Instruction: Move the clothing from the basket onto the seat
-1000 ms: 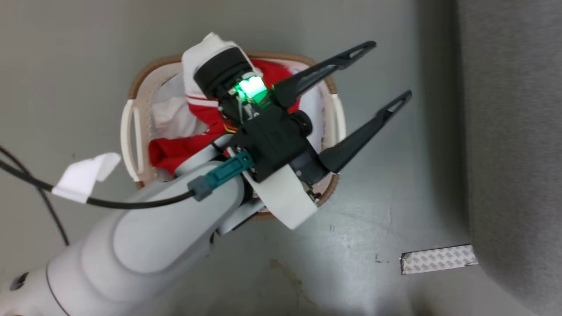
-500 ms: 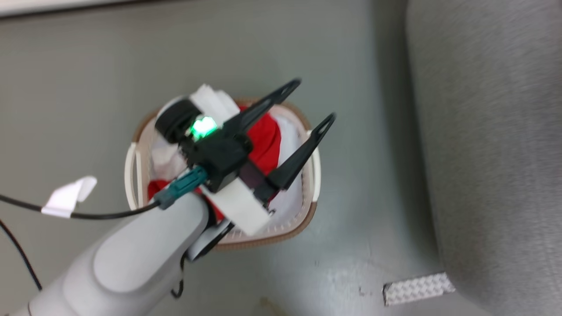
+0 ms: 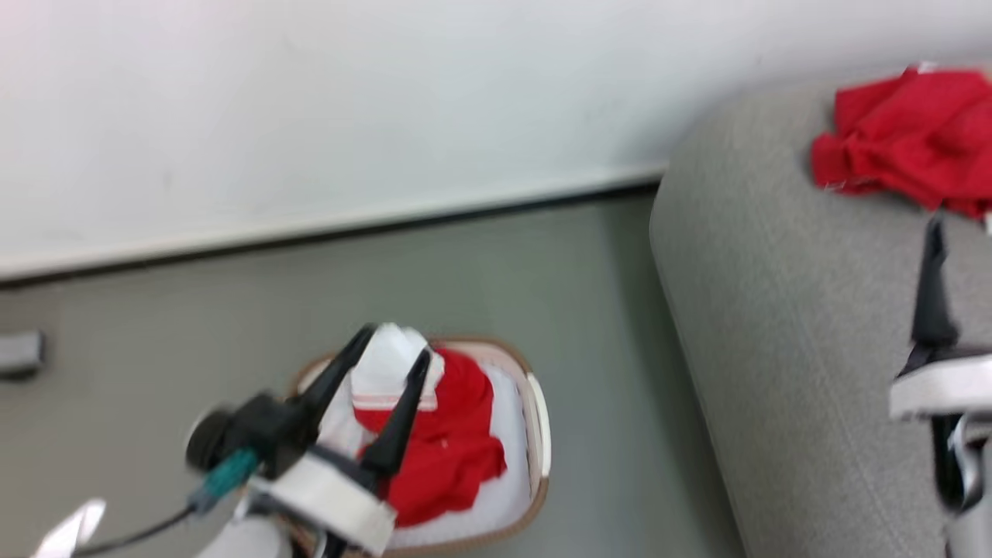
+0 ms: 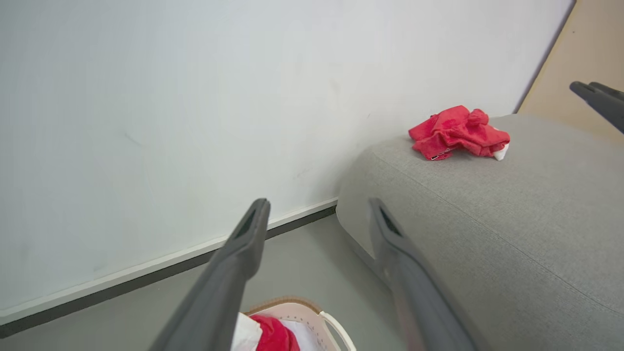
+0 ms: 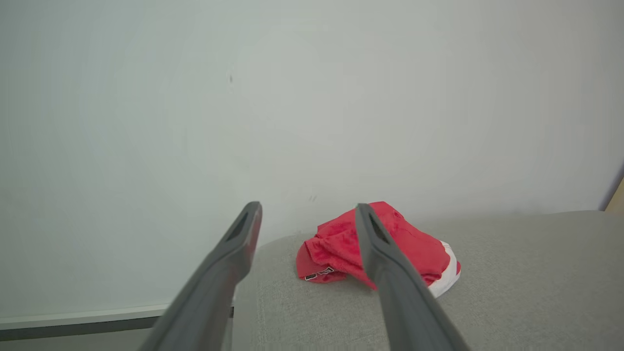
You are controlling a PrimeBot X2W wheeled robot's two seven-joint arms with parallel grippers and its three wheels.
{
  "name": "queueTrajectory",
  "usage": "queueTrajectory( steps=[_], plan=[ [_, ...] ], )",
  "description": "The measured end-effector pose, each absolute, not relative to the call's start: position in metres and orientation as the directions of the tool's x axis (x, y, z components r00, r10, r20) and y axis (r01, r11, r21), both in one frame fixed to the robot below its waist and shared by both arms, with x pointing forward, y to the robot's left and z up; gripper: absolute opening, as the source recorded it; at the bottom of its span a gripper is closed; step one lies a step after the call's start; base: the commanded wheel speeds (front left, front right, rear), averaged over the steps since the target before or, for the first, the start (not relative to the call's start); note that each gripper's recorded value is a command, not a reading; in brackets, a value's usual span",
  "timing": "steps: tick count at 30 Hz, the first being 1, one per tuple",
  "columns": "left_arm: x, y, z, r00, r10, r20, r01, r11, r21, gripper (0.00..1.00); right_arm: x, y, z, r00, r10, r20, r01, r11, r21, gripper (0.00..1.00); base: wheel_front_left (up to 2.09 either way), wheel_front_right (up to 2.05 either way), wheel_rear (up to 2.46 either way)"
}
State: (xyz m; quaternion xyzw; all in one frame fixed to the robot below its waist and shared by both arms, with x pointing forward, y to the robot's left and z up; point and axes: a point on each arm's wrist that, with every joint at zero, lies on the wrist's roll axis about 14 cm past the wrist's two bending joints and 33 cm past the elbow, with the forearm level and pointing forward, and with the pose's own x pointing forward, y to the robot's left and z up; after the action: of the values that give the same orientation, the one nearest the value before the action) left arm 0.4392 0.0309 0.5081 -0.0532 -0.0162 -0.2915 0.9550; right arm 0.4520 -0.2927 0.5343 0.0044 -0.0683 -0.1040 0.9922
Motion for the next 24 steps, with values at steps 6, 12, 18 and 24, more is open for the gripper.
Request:
queueTrajectory(
  steps=[6,12,18,24],
  plan=[
    [0.402,0.076,0.518,0.912,-0.405,0.07,0.41,0.908,-0.089,1.0,0.402,-0.254,0.531,0.982,-0.132,0.135,0.122,0.989,0.079,1.0,0.0,0.0,0.0],
    [0.379,0.114,0.531,0.954,-0.276,0.116,0.287,0.954,-0.084,1.0,0.377,-0.213,0.525,0.991,-0.031,0.129,0.021,0.997,0.077,1.0,0.0,0.0,0.0],
    [0.361,0.137,0.52,0.976,-0.194,0.096,0.204,0.974,-0.101,1.0,0.361,-0.18,0.508,0.995,0.051,0.086,-0.061,0.991,0.123,1.0,0.0,0.0,0.0],
    [0.351,0.149,0.508,0.985,-0.156,0.072,0.163,0.981,-0.101,1.0,0.355,-0.163,0.5,0.993,0.092,0.067,-0.103,0.979,0.175,1.0,0.0,0.0,0.0]
  ],
)
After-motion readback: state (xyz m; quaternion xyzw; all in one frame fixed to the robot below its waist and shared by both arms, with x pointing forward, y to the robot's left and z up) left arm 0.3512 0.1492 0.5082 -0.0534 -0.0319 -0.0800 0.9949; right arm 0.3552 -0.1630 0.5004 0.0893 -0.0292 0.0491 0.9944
